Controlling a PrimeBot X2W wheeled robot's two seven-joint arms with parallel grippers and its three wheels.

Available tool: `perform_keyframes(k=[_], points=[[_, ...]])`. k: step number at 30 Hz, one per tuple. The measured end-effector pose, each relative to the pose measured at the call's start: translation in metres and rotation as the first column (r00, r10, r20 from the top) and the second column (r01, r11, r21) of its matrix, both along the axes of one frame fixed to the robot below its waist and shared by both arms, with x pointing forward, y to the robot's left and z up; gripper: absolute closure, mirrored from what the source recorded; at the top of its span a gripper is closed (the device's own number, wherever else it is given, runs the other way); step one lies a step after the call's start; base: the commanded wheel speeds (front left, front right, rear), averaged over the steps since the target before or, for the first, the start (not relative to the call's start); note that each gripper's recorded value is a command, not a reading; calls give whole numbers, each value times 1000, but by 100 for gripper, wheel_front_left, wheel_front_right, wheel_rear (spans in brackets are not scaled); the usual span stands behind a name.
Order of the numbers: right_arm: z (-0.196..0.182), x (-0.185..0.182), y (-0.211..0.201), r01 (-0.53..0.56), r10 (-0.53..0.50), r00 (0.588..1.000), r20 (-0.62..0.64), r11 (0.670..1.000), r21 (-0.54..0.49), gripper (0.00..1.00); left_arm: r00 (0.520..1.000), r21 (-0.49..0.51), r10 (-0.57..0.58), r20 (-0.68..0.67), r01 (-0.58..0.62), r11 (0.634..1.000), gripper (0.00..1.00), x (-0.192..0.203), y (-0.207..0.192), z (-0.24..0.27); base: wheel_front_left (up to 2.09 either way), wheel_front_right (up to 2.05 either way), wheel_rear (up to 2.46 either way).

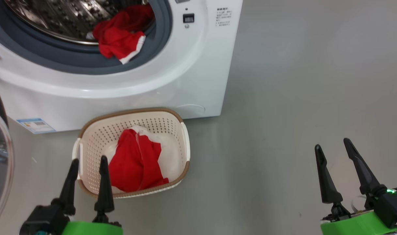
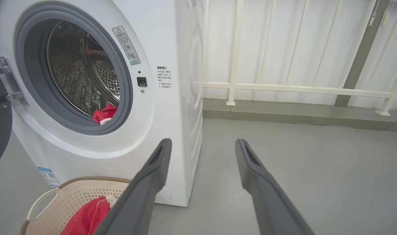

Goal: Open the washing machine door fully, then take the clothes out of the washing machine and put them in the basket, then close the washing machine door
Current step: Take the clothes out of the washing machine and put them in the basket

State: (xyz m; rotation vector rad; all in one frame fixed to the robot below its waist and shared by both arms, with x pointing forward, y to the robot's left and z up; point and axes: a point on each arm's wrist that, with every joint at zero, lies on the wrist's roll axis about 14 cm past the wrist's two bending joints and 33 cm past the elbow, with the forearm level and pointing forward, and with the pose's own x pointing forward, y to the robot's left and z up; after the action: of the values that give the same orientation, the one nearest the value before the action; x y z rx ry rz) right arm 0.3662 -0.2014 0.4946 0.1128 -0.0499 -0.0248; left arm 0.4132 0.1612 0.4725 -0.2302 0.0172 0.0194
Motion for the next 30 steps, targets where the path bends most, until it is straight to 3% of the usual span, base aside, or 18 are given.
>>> perform_keyframes(k=[15,30], points=[[-24,17,-6,18,-19,998,-63,1000,-5,0,997,16,-78,29,77,997,0,66,-19,-5,0,0,0],[-41,32,-9,28,-27,994,-102,1000,9,0,988,98,-123,92,114,989,0,151,-29,7,0,0,0]])
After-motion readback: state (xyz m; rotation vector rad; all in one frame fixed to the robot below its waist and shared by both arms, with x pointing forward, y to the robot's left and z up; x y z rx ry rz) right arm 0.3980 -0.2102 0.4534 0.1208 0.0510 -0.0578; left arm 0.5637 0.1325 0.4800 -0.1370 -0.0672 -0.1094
